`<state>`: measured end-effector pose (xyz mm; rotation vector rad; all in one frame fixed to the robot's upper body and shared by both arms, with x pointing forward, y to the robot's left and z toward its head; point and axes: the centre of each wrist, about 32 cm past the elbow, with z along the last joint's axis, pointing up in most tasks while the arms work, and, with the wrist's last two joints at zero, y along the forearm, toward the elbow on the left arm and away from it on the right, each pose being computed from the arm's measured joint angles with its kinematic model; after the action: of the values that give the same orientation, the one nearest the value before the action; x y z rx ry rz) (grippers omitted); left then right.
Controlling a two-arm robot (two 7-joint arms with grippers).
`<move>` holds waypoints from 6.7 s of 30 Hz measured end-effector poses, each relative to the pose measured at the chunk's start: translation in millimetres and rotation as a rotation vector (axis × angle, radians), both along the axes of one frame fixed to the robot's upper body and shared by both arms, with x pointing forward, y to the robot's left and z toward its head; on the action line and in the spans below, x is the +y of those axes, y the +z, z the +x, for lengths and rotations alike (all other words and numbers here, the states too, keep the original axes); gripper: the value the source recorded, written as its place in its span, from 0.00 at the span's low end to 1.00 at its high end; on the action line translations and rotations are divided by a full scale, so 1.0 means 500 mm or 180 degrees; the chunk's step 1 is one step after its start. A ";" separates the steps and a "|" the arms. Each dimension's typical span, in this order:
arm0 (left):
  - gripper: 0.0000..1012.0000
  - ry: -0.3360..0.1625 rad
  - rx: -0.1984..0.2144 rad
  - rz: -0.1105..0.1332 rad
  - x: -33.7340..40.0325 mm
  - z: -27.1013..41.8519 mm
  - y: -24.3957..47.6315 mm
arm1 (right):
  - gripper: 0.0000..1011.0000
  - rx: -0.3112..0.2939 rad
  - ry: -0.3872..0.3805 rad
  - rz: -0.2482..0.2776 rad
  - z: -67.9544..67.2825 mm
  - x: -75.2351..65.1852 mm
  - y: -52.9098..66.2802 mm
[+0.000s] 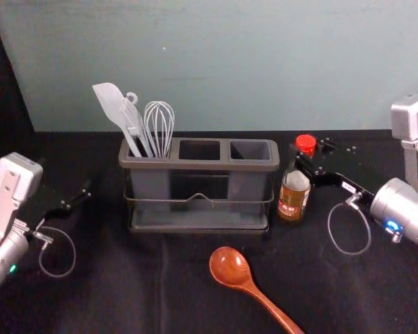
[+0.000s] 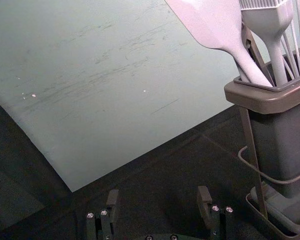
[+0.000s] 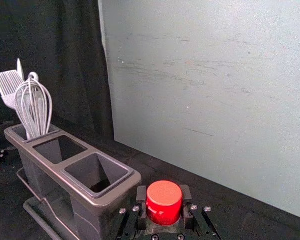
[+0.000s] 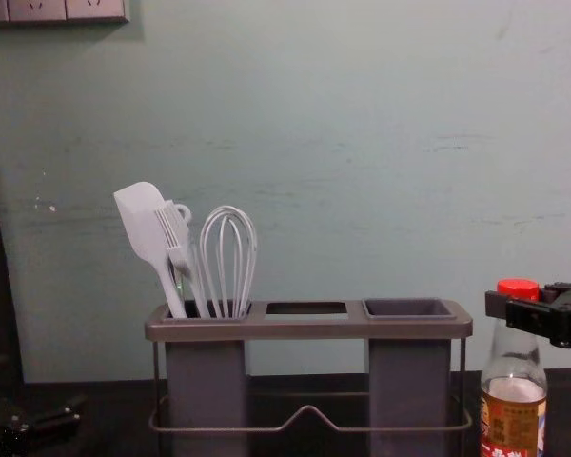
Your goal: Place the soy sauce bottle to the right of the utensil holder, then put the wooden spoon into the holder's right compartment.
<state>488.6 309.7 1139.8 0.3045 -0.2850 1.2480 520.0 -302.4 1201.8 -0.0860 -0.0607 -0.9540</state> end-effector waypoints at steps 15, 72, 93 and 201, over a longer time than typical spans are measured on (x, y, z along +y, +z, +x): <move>1.00 0.0000 0.0000 0.0000 0.000 0.000 0.000 | 0.39 0.0039 0.0024 0.0011 0.008 0.002 -0.011; 1.00 0.0000 0.0000 0.0000 0.000 0.000 0.000 | 0.99 -0.0225 -0.0036 0.0072 -0.077 -0.030 0.049; 1.00 0.0000 0.0000 0.0000 0.000 0.000 0.000 | 0.99 -0.0071 0.0866 -0.0371 -0.151 0.033 0.056; 1.00 0.0000 0.0000 0.0000 0.000 0.000 0.000 | 0.99 0.1956 0.0554 -0.1579 -0.020 0.272 0.045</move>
<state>488.6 309.7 1139.8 0.3045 -0.2851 1.2480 509.9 -166.3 1224.4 -0.8140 0.2611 -0.6888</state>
